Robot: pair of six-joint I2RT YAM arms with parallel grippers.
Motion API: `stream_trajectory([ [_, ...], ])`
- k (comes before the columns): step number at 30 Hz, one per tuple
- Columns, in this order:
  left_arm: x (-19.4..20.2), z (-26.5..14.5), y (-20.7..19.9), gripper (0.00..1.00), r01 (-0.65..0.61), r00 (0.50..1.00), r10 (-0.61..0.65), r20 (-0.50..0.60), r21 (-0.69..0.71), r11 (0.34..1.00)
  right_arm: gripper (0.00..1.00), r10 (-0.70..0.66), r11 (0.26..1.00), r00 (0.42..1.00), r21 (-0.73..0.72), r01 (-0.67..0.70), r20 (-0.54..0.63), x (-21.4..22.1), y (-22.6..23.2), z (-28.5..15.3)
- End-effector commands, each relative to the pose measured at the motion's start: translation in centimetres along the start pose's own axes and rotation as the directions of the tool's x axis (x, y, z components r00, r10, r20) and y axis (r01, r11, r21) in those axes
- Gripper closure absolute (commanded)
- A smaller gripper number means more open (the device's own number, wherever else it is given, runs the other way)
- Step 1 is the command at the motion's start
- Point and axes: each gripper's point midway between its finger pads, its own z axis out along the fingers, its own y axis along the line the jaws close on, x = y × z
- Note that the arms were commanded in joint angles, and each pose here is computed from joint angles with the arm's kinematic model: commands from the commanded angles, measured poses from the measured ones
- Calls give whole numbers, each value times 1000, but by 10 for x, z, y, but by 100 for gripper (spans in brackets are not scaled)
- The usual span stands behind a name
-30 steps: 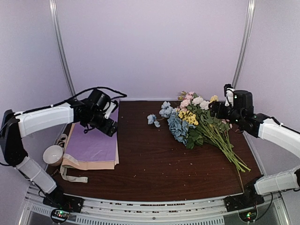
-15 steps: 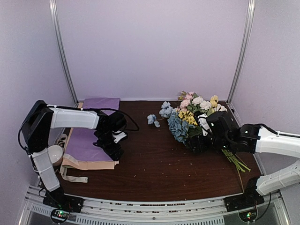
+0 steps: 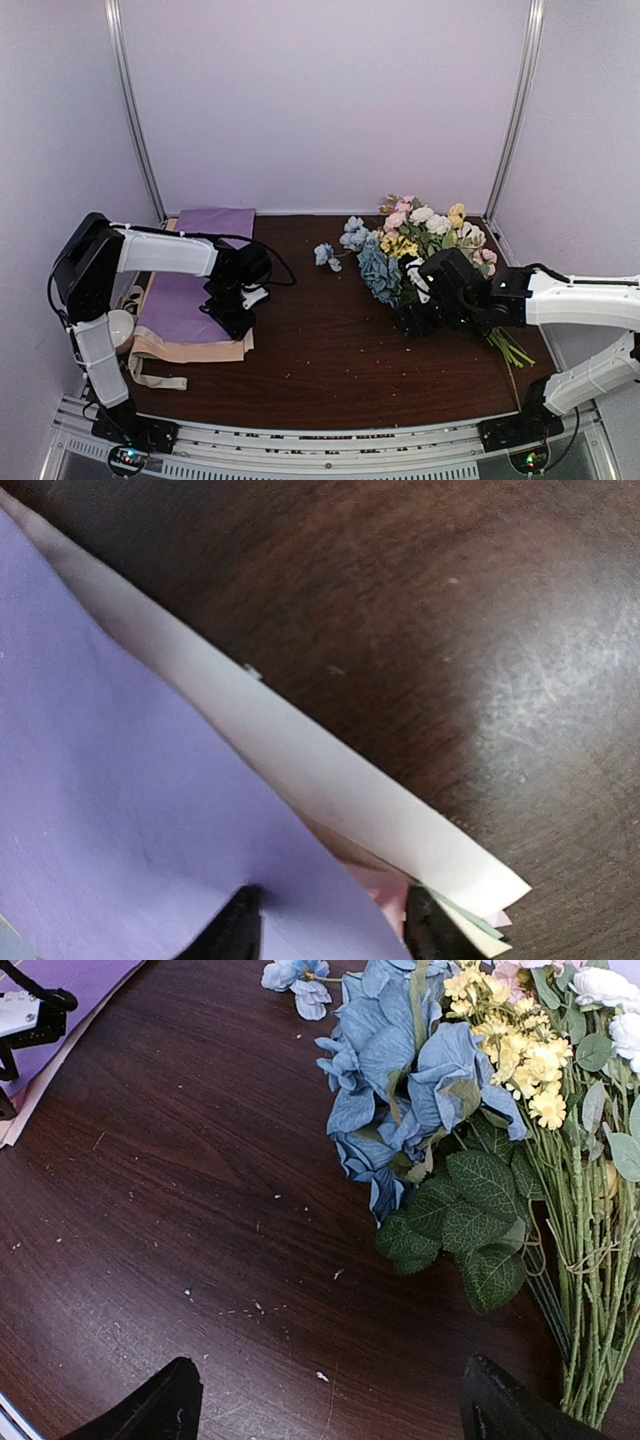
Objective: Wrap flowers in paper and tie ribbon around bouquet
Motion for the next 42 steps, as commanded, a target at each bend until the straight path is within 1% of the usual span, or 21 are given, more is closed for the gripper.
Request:
stream_trajectory([
  [1,-6,-5,7,59,-18,1000,19,14,-38,999,9,-30,999,999,26,29,18,-16,0,-4],
  [2,-6,-5,8,65,-19,1000,20,17,-45,999,9,-32,999,999,29,32,16,-18,0,-4],
  [4,-8,-8,10,87,-17,999,19,35,-57,998,9,-35,999,999,32,35,14,-21,0,-4],
  [5,-9,-11,12,96,-16,999,19,50,-62,998,9,-35,999,999,32,35,16,-22,0,-5],
  [6,-11,-13,12,100,-16,998,20,62,-65,998,9,-35,999,999,31,34,19,-24,1,-6],
  [10,-19,-41,25,100,23,989,-6,148,-111,994,9,-29,999,999,25,29,20,-28,2,-8],
  [12,-26,-69,32,100,58,971,-28,236,-122,991,9,-30,999,999,15,30,22,-31,4,-11],
  [14,-34,-105,38,100,88,936,-43,349,-114,990,9,-29,1000,999,2,29,28,-34,6,-14],
  [16,-38,-138,43,100,115,892,-55,449,-106,988,9,-27,999,999,-21,28,39,-40,10,-17],
  [18,-36,-166,48,100,144,851,-70,521,-102,984,8,-24,999,998,-39,26,53,-47,14,-21],
  [21,-32,-205,44,100,155,783,-104,614,-30,987,9,-14,996,997,-87,20,71,-57,22,-27],
  [24,-28,-247,21,100,97,697,-105,709,52,994,8,2,980,994,-199,20,111,-69,41,-36],
  [26,-24,-280,0,100,31,627,-73,776,70,997,8,17,955,990,-297,26,141,-76,58,-43],
  [27,-19,-298,-9,100,5,583,-69,810,82,997,7,25,939,988,-341,28,150,-79,66,-45],
  [29,-11,-322,-20,100,-14,519,-100,849,126,992,6,41,918,987,-397,24,155,-85,78,-45],
  [31,1,-331,-15,100,37,476,-193,858,200,979,4,53,922,991,-387,-2,121,-84,81,-32],
  [33,13,-330,-6,100,109,435,-289,853,268,957,4,54,934,997,-356,-28,64,-84,83,-16],
  [34,19,-327,-4,100,134,421,-326,847,297,945,4,44,940,999,-340,-37,13,-78,86,-3],
  [38,46,-303,10,100,244,387,-433,814,362,900,4,32,941,984,-326,-89,-178,-59,101,40],
  [40,56,-288,10,100,265,387,-467,795,389,882,4,55,923,963,-356,-150,-263,-51,111,62],
  [42,62,-280,9,100,270,385,-486,785,407,872,5,86,918,945,-344,-198,-314,-47,111,83],
])
